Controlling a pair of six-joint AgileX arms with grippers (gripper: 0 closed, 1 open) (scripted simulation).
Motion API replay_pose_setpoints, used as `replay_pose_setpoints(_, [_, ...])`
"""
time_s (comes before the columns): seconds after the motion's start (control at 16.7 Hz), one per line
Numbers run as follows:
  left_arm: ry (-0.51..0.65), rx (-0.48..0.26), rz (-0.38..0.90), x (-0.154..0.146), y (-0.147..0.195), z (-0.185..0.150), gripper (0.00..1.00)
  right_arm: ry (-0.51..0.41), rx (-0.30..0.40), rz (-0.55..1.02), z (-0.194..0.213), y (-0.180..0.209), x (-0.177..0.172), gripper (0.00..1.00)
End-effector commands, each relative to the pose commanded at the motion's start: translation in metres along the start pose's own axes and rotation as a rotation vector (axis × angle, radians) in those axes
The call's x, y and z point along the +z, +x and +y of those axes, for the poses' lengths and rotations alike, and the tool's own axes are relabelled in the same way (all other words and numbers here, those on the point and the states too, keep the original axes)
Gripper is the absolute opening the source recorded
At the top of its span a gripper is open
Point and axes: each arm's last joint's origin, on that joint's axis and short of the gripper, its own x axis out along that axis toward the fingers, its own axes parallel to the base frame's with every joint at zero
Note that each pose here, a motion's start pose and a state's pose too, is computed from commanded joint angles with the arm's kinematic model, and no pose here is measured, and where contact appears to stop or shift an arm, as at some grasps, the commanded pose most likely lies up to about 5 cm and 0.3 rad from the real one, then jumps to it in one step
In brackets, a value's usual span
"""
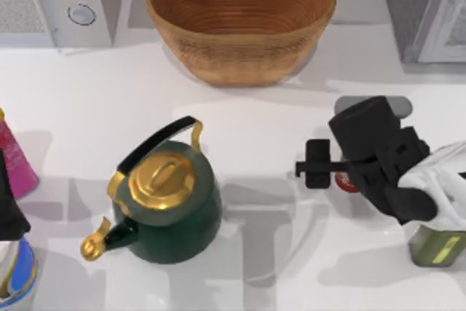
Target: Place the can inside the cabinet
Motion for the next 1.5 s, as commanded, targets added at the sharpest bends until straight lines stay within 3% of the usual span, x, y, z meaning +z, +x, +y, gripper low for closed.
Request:
replay_pose_setpoints(0.48, [0.0, 0.0, 0.0, 0.0, 0.0, 0.0, 1.0, 0.0, 0.0, 0.0, 0.0, 0.0, 0.0, 0.02])
replay_pose_setpoints(1.14, [0.0, 0.0, 0.0, 0.0, 0.0, 0.0, 1.0, 0.003, 0.001, -0.004, 0.001, -0.002, 0.004, 0.0])
replay_pose_setpoints(1.5, [0.0, 0.0, 0.0, 0.0, 0.0, 0.0, 1.0, -0.003, -0.006, 0.007, 0.009, -0.038, 0.052, 0.0])
